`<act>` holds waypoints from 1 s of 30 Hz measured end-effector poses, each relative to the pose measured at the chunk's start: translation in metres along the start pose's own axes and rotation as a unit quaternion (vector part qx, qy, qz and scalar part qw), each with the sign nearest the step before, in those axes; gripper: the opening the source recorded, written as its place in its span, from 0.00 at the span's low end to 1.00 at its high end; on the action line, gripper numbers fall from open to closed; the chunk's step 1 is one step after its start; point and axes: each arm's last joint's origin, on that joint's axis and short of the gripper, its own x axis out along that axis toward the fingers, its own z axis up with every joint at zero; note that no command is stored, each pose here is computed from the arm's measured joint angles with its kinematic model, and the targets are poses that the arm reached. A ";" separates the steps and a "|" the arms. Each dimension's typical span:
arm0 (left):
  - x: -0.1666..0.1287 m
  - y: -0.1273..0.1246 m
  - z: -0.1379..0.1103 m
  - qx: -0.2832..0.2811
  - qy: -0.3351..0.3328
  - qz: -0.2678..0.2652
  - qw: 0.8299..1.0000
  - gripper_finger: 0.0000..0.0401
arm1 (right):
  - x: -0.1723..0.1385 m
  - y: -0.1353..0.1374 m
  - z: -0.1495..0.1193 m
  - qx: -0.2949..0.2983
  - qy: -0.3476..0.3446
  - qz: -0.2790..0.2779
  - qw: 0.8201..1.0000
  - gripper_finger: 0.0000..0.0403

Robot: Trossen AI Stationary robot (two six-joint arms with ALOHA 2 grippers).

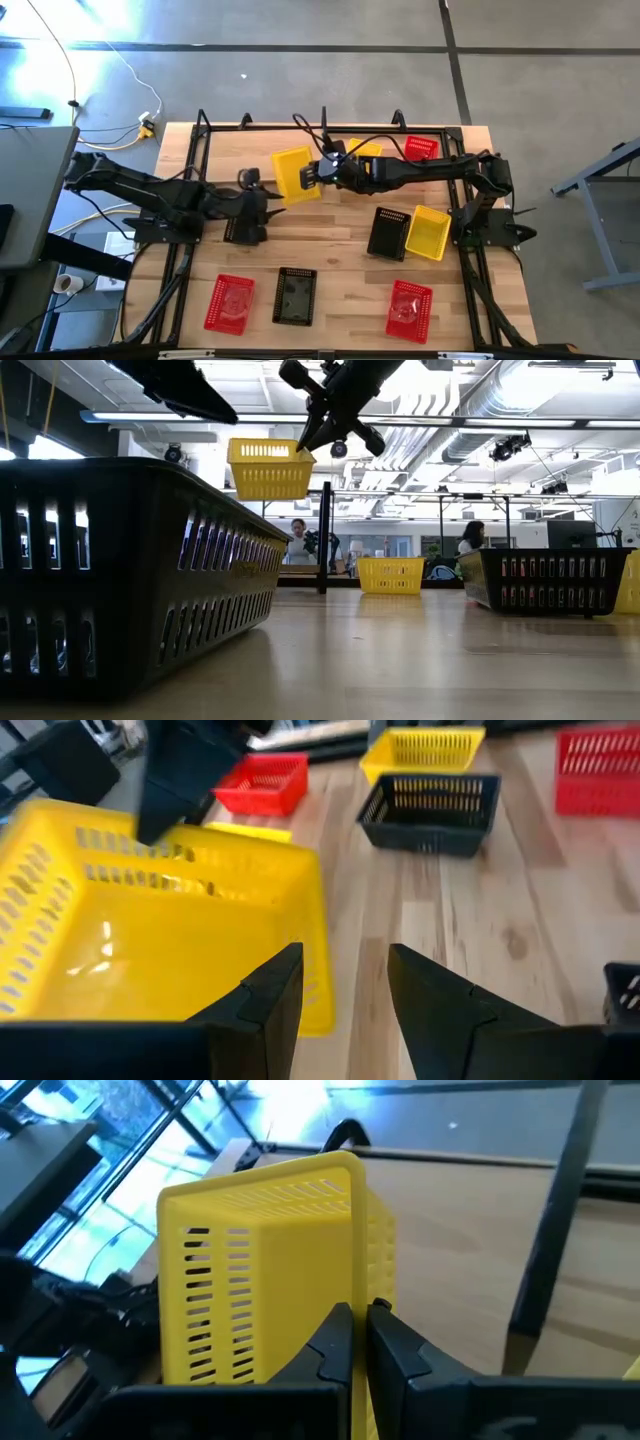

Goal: Stack baskets on shelf by color
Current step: Put the bottom left yellow bin on the shelf

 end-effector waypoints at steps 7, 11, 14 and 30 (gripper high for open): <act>0.022 -0.008 0.002 0.045 0.038 0.040 0.997 0.34 | 0.002 -0.001 0.003 0.006 -0.007 0.001 1.000 0.00; 0.033 -0.013 0.005 0.081 0.058 0.059 0.993 0.34 | 0.002 -0.001 0.004 0.009 -0.010 0.004 1.000 0.00; 0.041 -0.017 0.004 0.101 0.074 0.059 0.990 0.34 | 0.002 0.000 0.005 0.012 -0.014 0.008 1.000 0.00; 0.061 -0.010 0.000 0.124 0.140 0.136 0.973 0.23 | -0.001 0.006 0.003 0.012 -0.014 0.029 0.999 0.00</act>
